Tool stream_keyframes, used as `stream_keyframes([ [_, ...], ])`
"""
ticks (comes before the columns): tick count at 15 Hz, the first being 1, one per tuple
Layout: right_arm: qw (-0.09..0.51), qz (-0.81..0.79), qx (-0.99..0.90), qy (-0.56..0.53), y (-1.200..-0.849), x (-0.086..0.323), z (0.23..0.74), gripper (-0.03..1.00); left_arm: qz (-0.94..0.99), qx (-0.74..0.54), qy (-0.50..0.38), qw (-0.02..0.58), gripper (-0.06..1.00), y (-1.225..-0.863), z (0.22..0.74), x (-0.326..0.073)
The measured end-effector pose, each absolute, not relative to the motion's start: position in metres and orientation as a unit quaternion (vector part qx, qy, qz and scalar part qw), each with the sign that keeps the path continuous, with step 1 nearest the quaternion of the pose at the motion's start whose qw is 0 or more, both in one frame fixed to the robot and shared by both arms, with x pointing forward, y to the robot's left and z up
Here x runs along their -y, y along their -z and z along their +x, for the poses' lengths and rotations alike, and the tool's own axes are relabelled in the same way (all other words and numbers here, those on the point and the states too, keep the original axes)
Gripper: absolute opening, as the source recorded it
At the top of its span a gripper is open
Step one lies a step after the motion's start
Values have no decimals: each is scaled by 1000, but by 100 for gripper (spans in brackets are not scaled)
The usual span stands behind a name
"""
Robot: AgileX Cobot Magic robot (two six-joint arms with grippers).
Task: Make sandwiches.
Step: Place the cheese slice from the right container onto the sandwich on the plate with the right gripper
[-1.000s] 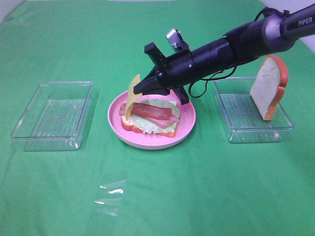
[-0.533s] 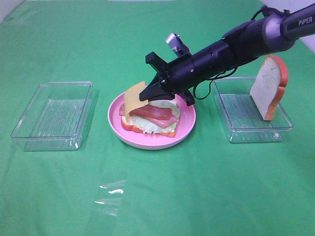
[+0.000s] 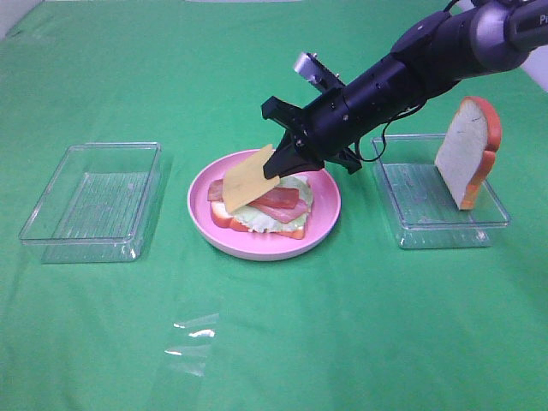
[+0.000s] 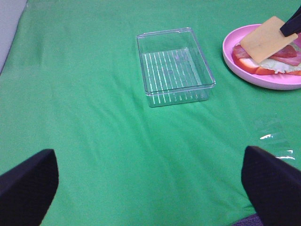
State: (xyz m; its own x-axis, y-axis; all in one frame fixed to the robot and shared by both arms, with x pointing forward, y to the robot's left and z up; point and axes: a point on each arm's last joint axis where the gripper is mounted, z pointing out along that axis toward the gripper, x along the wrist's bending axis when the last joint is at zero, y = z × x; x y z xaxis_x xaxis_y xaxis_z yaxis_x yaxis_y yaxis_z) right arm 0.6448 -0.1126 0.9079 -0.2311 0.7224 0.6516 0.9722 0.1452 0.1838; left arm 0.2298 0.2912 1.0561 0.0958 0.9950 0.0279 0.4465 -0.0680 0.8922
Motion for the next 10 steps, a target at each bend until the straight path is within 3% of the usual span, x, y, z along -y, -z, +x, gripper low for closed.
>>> stream_keyframes([
  [3,208,-585,729,287,-907,114,644,4,635,-567,-361,380,97,-1056,230,-291],
  [5,203,-582,735,283,-907,115,644,24,635,-567,-361,380,97,-1056,230,-291],
  [8,176,-581,747,273,-923,119,643,65,635,-567,-361,380,97,-1056,230,-291],
  [10,122,-594,757,243,-951,129,646,75,635,-567,-361,380,97,-1056,230,-291],
])
